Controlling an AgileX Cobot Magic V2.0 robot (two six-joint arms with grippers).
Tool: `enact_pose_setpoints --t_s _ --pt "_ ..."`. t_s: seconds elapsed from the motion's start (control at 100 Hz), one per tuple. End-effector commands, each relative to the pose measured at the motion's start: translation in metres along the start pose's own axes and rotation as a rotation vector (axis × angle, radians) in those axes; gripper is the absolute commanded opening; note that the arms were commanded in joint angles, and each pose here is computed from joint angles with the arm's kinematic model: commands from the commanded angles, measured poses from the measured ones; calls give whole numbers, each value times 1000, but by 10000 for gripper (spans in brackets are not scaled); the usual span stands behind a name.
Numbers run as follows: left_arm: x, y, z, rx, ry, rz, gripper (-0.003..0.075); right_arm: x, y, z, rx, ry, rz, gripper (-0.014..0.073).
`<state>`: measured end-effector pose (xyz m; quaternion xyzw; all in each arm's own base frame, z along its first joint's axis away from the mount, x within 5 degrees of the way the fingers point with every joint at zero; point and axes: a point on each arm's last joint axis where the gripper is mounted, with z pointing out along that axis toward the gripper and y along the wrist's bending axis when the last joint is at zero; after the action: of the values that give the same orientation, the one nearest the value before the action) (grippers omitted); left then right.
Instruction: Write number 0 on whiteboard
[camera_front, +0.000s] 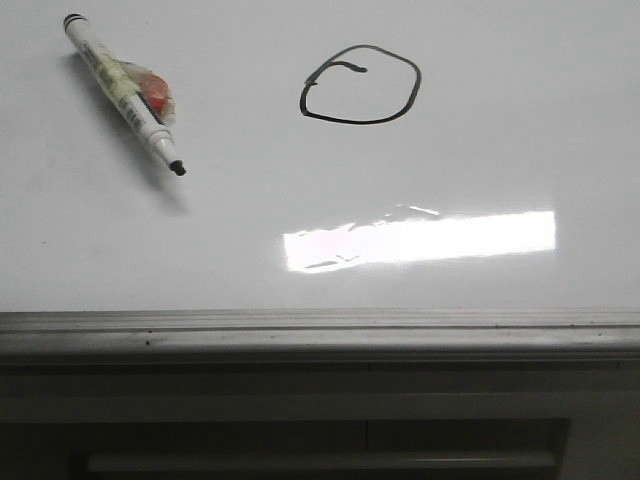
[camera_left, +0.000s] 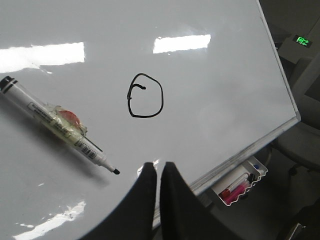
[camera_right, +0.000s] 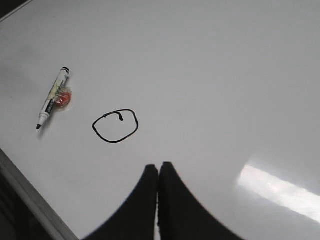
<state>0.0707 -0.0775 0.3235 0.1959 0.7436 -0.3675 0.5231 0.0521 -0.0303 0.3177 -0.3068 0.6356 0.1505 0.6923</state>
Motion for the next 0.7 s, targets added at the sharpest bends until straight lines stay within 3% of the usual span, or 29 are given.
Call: enact_pose_setpoints --t_s 0.0,0.37,0.57,0.69 --pt "-11 -2 -2 -5 -66 -14 -20 -10 -5 -4 22 -84 -16 -55" --pt "-6 1 -2 -16 -56 -3 -20 -10 -5 -4 22 -84 -16 -55" --pt "11 22 -19 -225 -217 446 -20 -10 -5 -4 22 -84 -16 -55" --pt "38 38 -34 -368 -387 523 -20 -10 -5 -4 22 -84 -16 -55"
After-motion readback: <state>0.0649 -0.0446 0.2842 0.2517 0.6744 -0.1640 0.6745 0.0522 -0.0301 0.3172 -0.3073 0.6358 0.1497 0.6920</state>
